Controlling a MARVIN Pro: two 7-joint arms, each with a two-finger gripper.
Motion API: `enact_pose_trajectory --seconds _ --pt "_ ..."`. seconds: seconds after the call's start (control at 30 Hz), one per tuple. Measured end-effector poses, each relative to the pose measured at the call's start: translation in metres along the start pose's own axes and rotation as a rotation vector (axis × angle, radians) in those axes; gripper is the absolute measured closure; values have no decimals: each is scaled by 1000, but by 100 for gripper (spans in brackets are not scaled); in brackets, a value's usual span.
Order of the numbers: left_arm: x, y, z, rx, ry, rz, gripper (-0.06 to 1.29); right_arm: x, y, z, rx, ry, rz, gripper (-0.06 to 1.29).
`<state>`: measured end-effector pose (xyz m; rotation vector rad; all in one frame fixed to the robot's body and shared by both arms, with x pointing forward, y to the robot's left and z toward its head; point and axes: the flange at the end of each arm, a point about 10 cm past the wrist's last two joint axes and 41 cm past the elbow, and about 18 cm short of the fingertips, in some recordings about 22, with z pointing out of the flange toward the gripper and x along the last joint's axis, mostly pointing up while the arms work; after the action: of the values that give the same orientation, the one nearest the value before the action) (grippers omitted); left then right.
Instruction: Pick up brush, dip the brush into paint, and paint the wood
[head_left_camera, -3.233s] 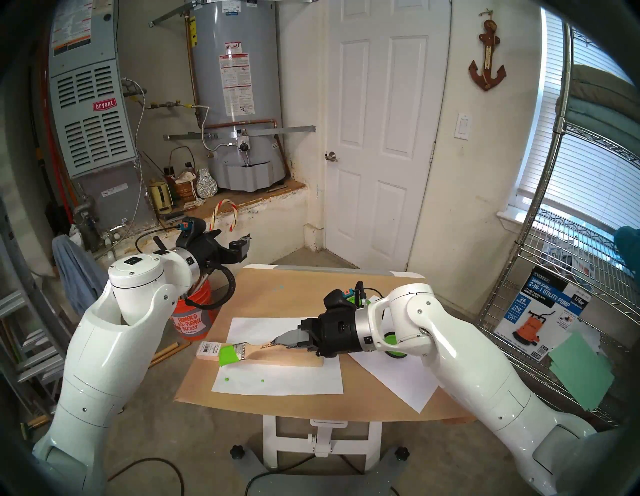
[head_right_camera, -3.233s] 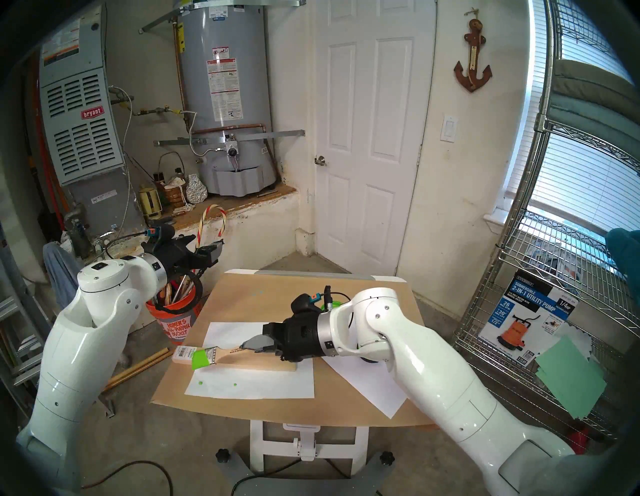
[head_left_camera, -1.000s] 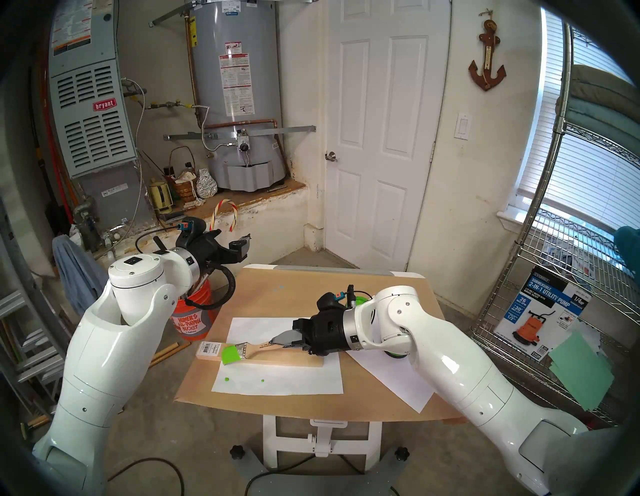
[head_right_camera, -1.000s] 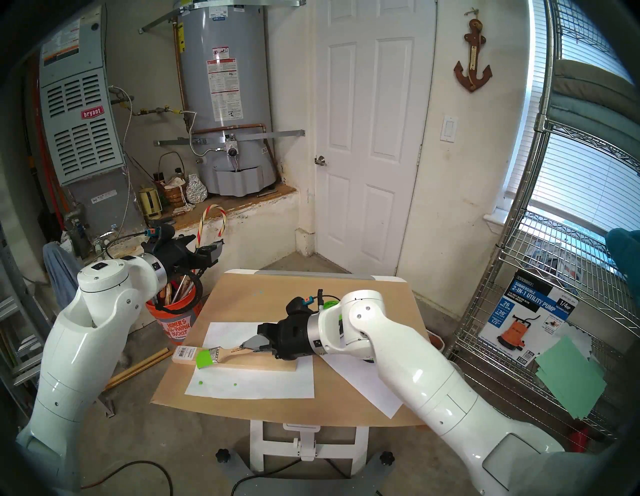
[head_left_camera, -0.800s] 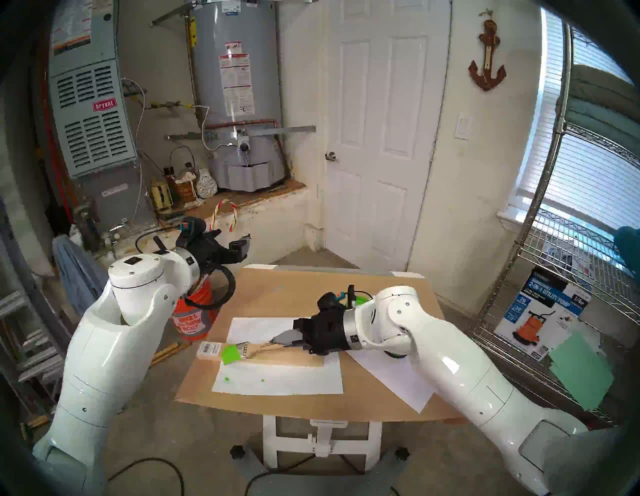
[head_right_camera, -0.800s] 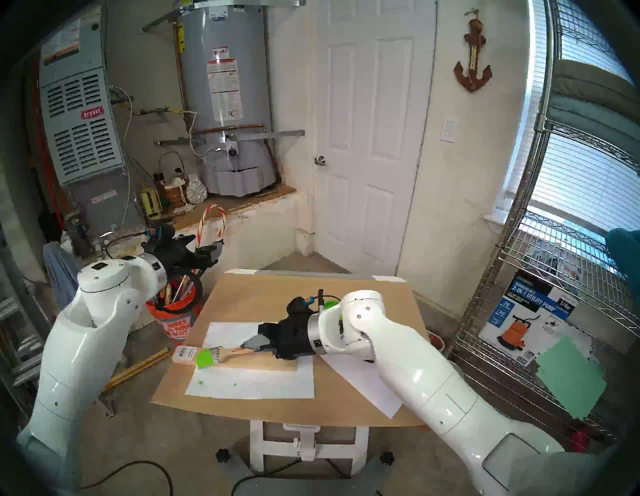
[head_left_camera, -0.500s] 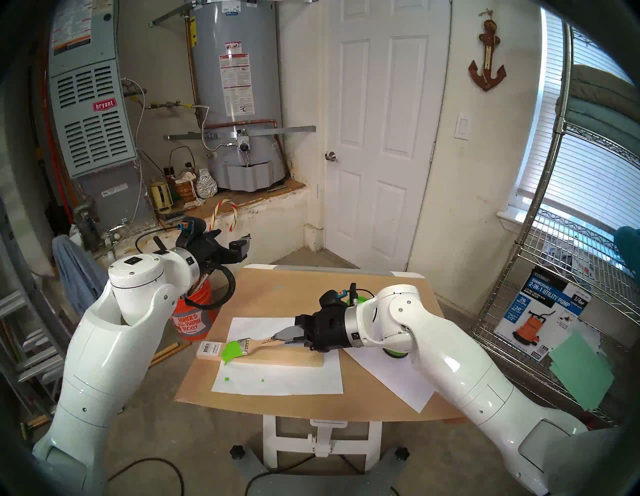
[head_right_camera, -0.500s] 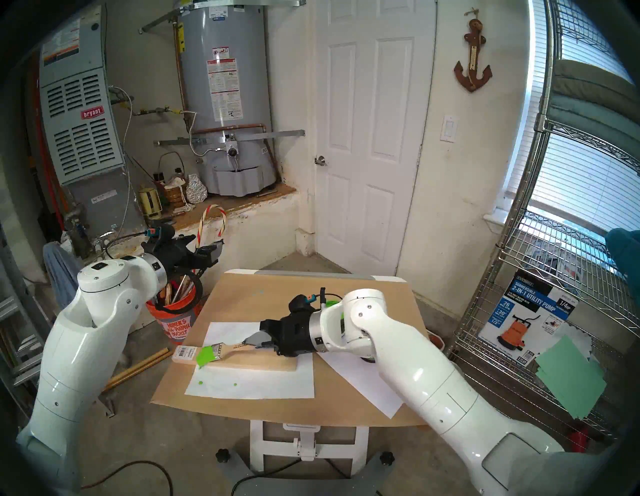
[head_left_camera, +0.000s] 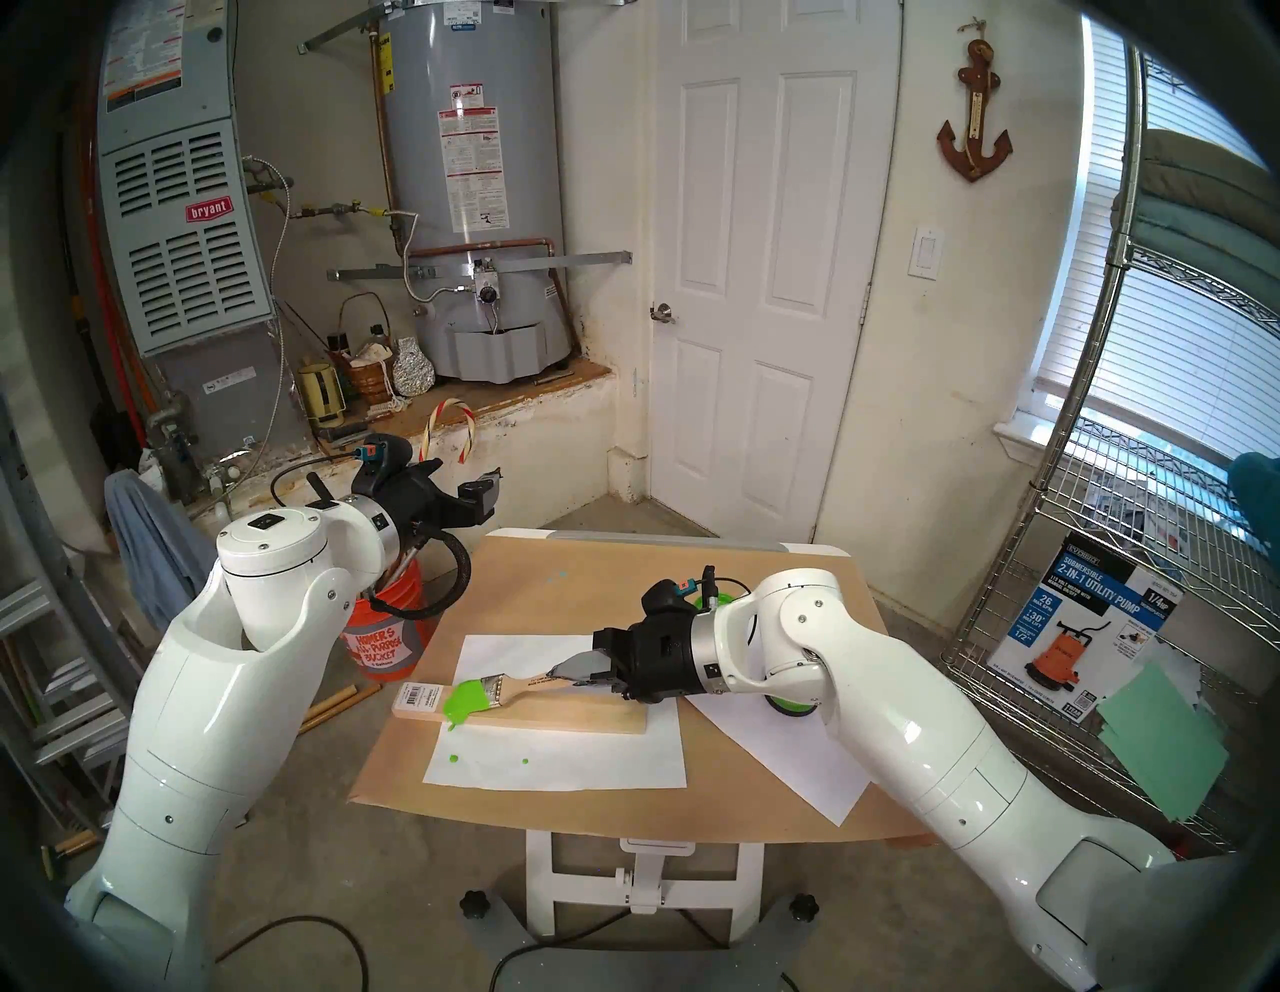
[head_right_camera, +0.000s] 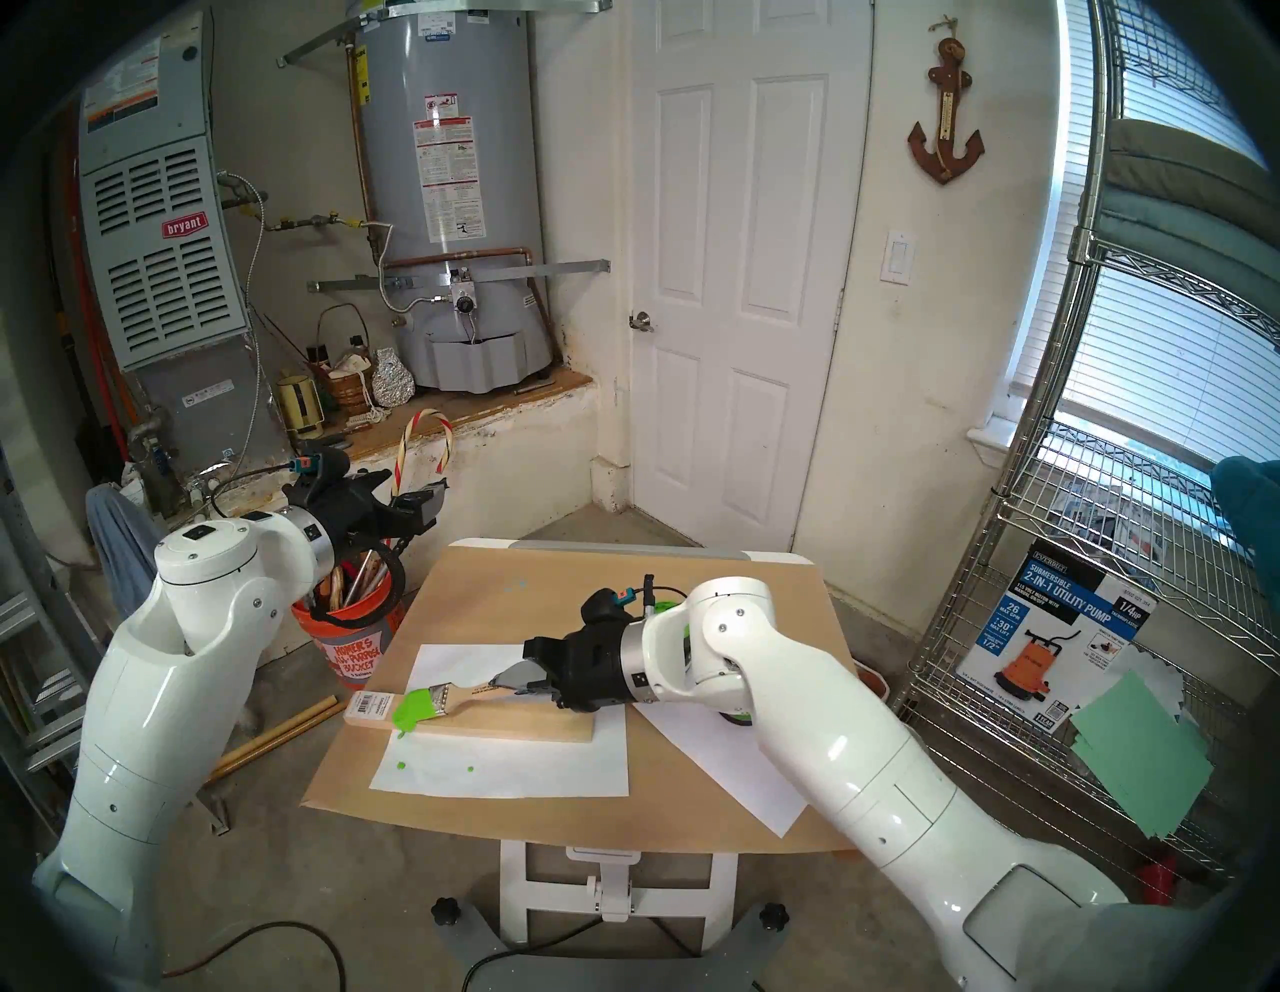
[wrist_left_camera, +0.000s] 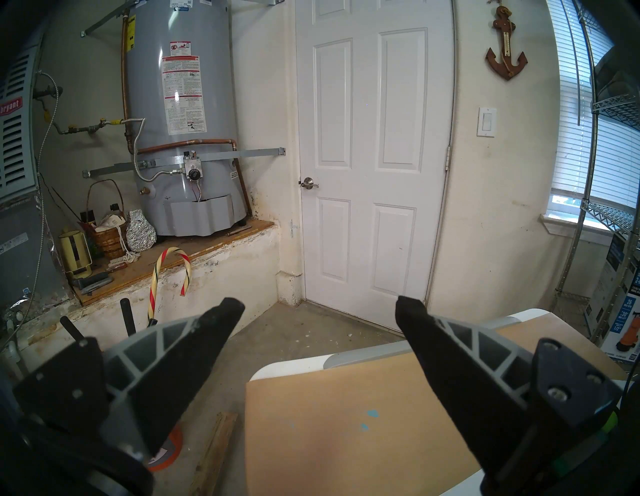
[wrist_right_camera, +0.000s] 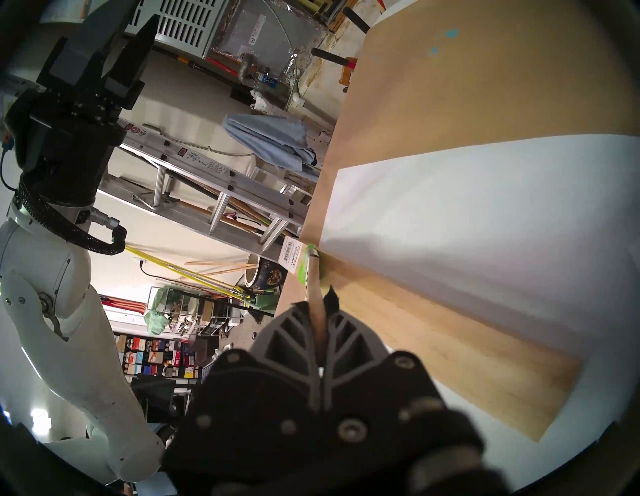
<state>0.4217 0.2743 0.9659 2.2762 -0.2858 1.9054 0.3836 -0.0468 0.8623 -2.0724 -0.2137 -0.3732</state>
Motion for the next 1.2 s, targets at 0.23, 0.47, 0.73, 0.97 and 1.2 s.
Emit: enact_pose_trajectory --seconds 0.23,0.47,0.73,0.97,1.2 --pt "0 0 0 0 0 0 -2 0 2 -6 -16 3 -3 125" --pt "0 0 0 0 0 0 -2 -4 6 -14 -27 -3 -6 125" --pt "0 0 0 0 0 0 -2 -8 8 -19 -34 -7 -6 125" --pt "0 0 0 0 0 0 -2 -10 9 -22 -42 -3 -10 125" --pt "0 0 0 0 0 0 -2 -13 12 -27 -47 2 -14 125"
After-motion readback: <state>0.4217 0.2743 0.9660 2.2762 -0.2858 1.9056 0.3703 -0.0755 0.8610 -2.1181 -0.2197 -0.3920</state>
